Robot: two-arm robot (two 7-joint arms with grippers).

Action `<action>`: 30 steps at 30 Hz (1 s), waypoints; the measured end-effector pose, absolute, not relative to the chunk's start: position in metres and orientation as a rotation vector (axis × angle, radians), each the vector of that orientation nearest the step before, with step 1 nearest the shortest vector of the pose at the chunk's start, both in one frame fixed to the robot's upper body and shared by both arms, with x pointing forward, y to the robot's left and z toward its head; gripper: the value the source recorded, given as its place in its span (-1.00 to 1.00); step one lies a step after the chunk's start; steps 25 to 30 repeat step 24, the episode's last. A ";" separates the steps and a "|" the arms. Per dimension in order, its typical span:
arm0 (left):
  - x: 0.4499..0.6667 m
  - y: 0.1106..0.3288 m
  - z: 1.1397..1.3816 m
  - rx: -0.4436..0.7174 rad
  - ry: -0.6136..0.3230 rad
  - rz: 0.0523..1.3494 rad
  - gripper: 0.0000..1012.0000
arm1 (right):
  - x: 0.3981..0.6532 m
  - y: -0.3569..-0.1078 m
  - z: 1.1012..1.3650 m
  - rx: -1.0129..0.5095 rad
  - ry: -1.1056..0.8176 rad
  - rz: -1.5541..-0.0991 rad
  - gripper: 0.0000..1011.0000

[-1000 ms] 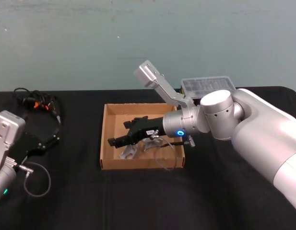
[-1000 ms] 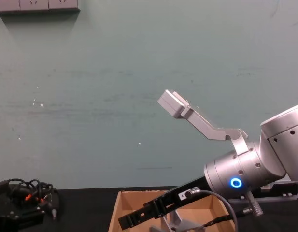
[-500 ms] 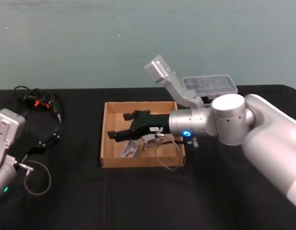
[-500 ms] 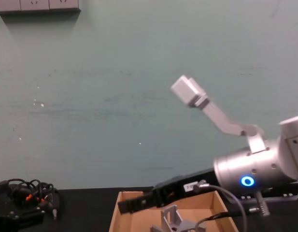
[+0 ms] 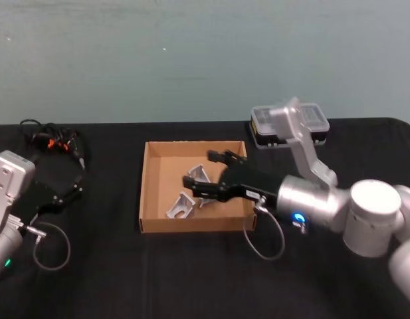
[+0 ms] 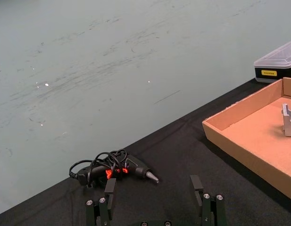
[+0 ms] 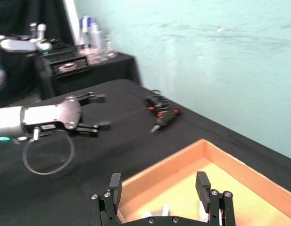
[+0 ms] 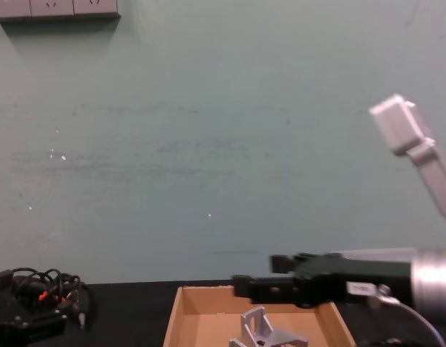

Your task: Use one hand to pick up the angle iron from the table and place it into the box.

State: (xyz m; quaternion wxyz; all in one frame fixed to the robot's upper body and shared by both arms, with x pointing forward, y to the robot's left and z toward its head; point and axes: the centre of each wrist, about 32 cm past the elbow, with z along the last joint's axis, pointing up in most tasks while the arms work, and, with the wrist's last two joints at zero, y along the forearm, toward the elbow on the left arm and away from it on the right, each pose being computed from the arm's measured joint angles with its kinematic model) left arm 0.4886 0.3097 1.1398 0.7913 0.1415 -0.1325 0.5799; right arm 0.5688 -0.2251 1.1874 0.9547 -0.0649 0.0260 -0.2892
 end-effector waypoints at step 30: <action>0.489 0.310 1.140 0.304 -0.285 1.248 0.98 | 0.517 -0.246 1.157 -0.105 -0.041 -0.846 0.98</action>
